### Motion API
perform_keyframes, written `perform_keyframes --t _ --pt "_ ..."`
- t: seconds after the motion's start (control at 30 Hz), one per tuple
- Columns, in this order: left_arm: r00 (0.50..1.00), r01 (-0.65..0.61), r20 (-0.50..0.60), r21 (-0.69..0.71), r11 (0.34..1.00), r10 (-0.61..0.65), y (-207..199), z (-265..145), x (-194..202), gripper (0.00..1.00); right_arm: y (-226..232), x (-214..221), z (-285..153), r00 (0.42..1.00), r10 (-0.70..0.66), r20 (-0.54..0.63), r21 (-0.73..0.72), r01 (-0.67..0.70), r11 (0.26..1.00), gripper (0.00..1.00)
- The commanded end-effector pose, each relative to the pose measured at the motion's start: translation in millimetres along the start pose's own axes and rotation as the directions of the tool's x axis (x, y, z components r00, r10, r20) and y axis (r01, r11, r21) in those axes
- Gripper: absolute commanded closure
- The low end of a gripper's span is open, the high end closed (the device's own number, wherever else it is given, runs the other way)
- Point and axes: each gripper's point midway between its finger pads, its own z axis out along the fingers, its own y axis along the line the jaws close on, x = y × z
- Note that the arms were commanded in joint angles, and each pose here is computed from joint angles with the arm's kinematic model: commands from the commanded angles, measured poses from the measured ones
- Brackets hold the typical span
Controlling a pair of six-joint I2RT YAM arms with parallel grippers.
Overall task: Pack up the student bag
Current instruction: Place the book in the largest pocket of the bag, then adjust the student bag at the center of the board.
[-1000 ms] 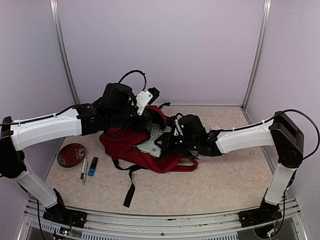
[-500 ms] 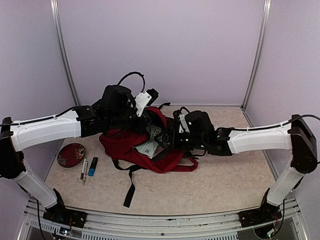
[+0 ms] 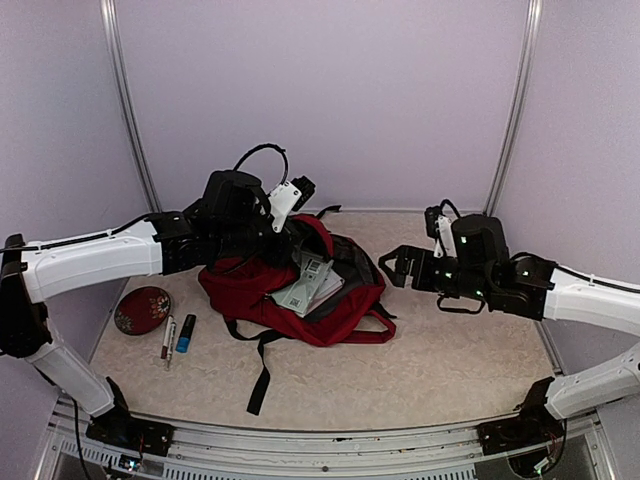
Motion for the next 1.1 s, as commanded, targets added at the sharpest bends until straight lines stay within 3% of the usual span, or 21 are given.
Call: perform_keyframes --t 0.0,0.13,0.33,0.5,0.67,0.73,0.9,1.07 --pt "0.999 0.027 0.047 0.017 0.999 -0.028 -2 2 -13 1.00 -65 36 -9 0.993 0.072 -0.097 0.191 -0.052 0.980 0.00" --pt "0.999 0.036 0.024 0.033 0.999 -0.037 -8 5 -8 1.00 -73 63 2 0.981 0.125 -0.149 0.145 -0.103 0.984 0.00" --pt "0.999 0.038 0.011 0.045 0.998 -0.038 -14 8 -3 1.00 -51 63 29 0.978 0.130 -0.165 0.010 -0.130 0.991 0.00" --pt "0.999 0.038 0.007 0.062 0.997 -0.039 -22 10 -2 1.00 -54 80 67 0.955 0.159 -0.252 0.023 -0.159 0.987 0.01" --pt "0.999 0.039 0.017 0.089 0.995 -0.040 -38 12 -2 1.00 -47 95 99 0.926 0.220 -0.307 -0.035 -0.242 0.970 0.10" --pt "0.999 0.038 0.009 0.095 0.995 -0.039 -45 13 0 1.00 -42 99 110 0.921 0.206 -0.330 -0.065 -0.240 0.969 0.28" --pt "0.998 0.036 0.041 0.174 0.984 -0.044 -70 12 -11 1.00 -56 90 113 0.929 0.196 -0.314 -0.064 -0.226 0.972 0.98" --pt "0.997 0.033 0.064 0.273 0.961 -0.052 -96 22 -22 1.00 -104 48 98 0.958 0.179 -0.224 0.026 -0.178 0.984 1.00"
